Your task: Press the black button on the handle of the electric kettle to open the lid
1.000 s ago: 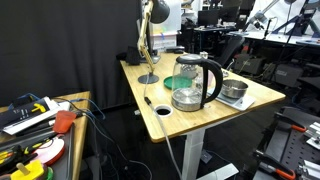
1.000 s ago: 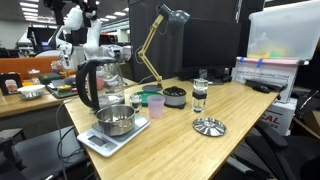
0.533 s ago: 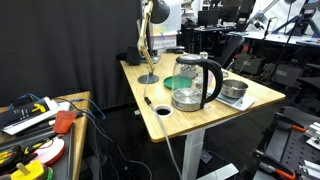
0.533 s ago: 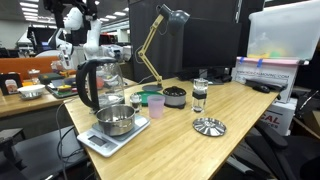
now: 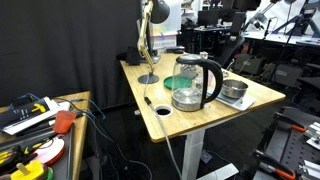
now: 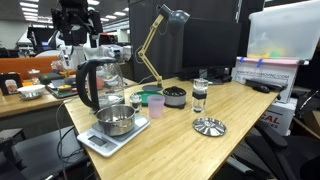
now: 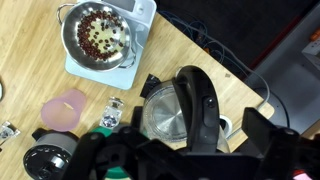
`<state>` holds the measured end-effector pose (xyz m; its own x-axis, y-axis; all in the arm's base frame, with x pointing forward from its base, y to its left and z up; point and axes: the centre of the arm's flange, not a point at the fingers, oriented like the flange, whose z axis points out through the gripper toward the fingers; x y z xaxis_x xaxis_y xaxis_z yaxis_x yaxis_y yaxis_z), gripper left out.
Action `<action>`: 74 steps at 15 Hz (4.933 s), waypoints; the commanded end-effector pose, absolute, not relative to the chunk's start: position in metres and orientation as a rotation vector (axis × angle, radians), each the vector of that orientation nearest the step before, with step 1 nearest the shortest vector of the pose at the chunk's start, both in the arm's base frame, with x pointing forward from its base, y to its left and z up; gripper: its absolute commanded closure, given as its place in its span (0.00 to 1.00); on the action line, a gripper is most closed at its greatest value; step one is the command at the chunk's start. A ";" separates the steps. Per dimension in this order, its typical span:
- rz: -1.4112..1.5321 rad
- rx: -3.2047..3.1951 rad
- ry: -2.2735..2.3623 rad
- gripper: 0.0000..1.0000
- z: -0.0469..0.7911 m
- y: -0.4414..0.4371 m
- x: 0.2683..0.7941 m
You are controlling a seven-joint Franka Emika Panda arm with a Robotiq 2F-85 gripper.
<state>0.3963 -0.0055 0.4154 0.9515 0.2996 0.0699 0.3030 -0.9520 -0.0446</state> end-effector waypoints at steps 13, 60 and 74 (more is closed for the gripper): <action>-0.132 -3.076 -0.560 0.45 0.377 0.013 0.404; -0.284 -3.091 -0.615 1.00 0.356 0.042 0.396; -0.280 -3.025 -0.518 1.00 0.333 0.041 0.397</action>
